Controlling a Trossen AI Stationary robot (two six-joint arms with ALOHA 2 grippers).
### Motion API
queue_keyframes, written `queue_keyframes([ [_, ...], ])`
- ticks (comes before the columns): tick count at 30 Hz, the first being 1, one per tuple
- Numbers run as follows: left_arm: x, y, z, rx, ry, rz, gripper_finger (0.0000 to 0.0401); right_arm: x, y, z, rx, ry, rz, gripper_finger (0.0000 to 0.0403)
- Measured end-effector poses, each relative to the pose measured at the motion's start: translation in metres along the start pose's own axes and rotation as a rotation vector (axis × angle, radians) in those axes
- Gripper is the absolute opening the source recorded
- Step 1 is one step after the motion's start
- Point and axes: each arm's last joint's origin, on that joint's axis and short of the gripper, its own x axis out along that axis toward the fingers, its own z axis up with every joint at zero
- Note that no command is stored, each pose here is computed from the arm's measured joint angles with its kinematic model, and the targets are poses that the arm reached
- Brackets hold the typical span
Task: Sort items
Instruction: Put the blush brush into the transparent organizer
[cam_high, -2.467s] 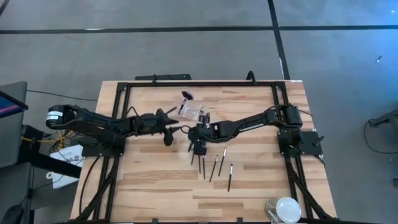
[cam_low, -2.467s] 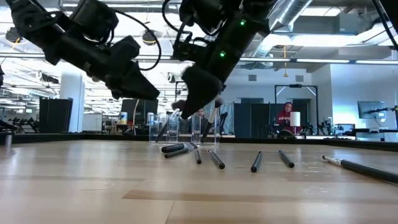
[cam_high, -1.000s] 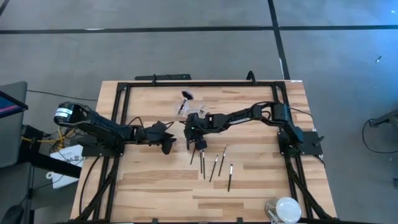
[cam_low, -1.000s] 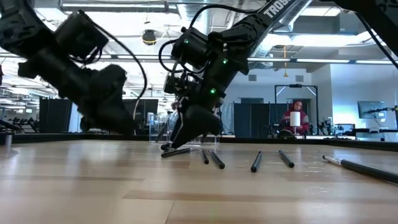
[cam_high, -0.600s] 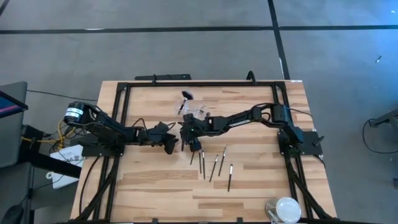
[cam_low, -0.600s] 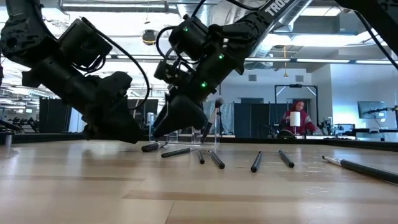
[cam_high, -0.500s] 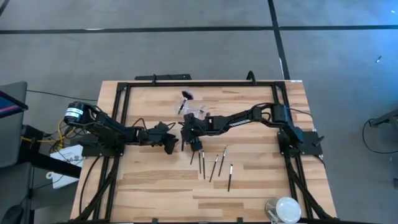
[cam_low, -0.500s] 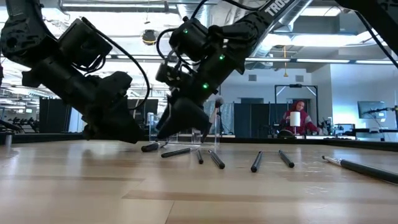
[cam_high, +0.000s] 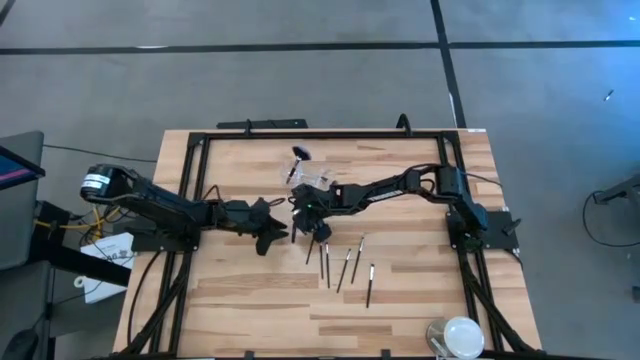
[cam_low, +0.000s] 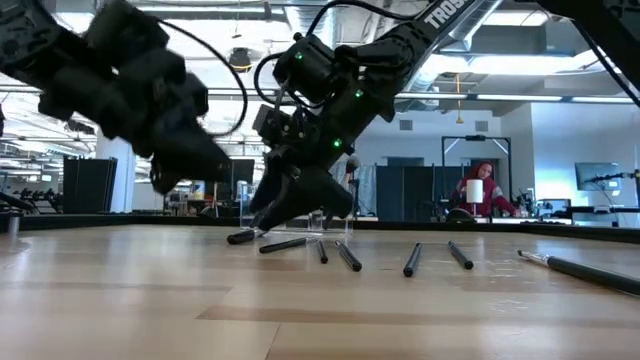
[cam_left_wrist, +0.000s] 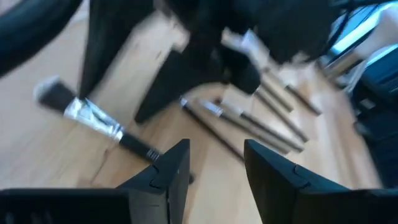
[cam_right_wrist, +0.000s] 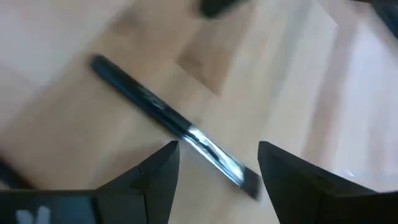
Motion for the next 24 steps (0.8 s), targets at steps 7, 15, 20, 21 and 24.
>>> queue_keyframes([
  [7,-0.016,-0.01,0.017,0.049,-0.112,-0.064,0.0147,0.014,-0.013,-0.024,0.025,-0.041,0.02,0.022],
  [15,-0.019,-0.011,0.021,0.05,-0.134,-0.073,0.0147,0.029,-0.017,-0.042,0.058,-0.12,0.122,0.0195],
  [20,-0.015,-0.005,0.014,0.014,-0.098,0.021,0.0147,0.027,-0.02,-0.03,0.139,-0.118,0.117,0.0178],
  [21,-0.014,-0.002,0.011,0.009,-0.077,0.073,0.0147,0.027,-0.02,-0.027,0.15,-0.112,0.117,0.0176],
  [24,-0.013,0.01,-0.002,-0.066,-0.057,0.219,0.0147,0.026,-0.019,-0.02,0.181,-0.103,0.132,0.0172],
])
